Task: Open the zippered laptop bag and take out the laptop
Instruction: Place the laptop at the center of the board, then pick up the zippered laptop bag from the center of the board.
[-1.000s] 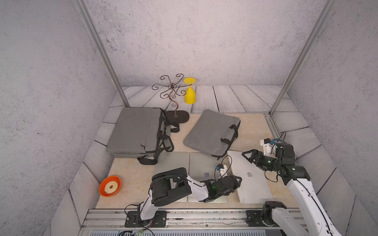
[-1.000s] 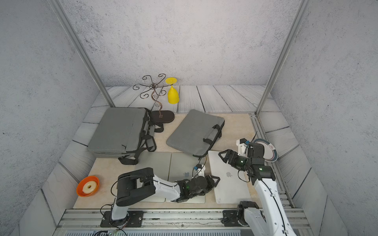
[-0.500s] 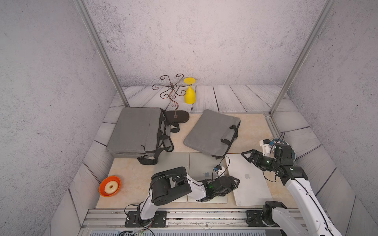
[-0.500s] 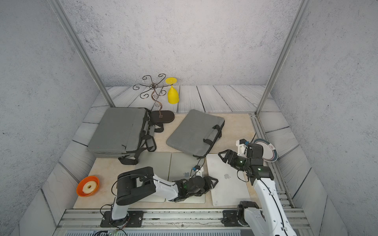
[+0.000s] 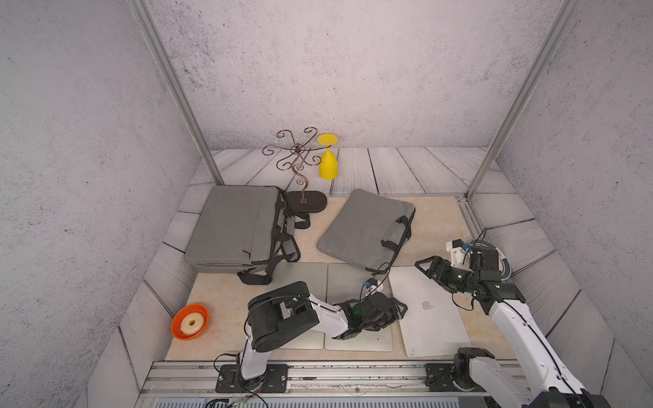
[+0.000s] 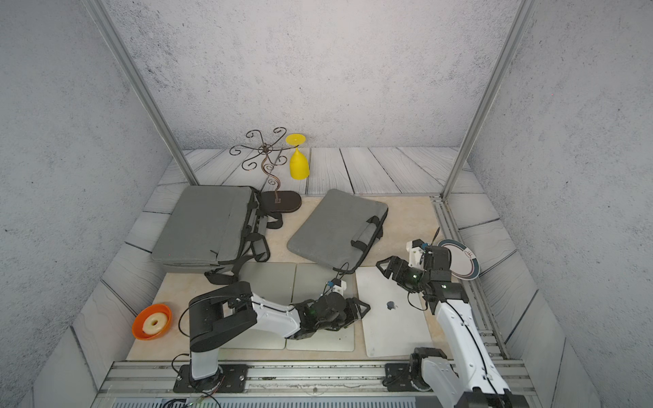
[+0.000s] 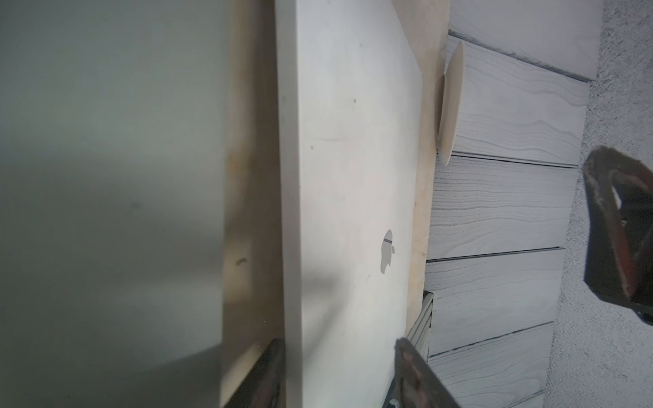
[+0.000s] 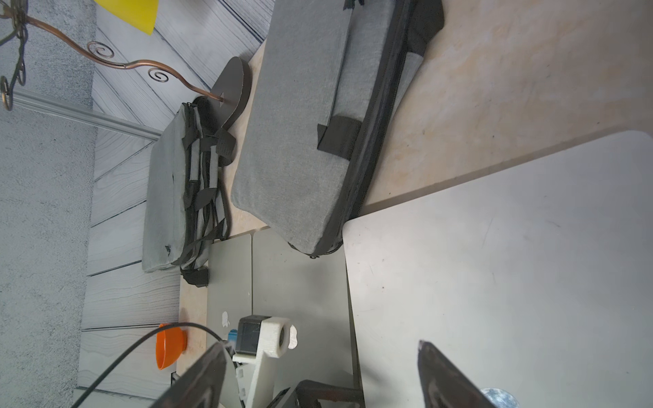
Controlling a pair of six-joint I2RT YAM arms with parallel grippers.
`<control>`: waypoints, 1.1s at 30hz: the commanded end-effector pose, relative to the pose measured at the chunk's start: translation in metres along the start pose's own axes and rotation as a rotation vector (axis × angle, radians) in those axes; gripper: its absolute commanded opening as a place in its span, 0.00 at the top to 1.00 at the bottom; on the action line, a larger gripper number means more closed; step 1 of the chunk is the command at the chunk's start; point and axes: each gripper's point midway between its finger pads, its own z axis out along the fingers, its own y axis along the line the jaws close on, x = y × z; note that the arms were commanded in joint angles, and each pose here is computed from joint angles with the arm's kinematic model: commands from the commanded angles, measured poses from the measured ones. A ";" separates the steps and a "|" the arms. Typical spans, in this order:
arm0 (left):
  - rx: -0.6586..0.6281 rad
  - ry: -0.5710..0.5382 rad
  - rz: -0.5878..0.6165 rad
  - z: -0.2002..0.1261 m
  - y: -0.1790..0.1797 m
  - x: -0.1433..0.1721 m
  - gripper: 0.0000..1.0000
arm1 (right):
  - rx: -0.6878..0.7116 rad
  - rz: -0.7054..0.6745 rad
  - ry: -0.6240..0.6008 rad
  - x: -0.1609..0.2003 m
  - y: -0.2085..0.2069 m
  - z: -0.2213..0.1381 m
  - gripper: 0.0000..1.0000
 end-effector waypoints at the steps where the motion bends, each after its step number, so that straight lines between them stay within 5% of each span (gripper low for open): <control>1: 0.038 0.025 0.050 -0.005 -0.020 -0.010 0.48 | 0.005 0.003 -0.007 -0.003 -0.004 0.006 0.16; 9: 0.036 0.038 0.083 -0.012 -0.026 -0.032 0.48 | 0.019 0.023 0.009 -0.007 -0.012 0.026 0.12; 19: -0.012 0.073 0.338 -0.074 -0.056 -0.075 0.44 | 0.043 0.019 0.059 -0.013 -0.012 0.078 0.08; 27: -0.176 0.004 0.463 -0.135 -0.012 -0.152 0.37 | 0.040 0.053 0.099 -0.018 -0.010 0.122 0.09; 33: -0.266 -0.035 0.447 -0.157 0.033 -0.210 0.36 | 0.049 0.083 0.142 -0.014 -0.016 0.149 0.10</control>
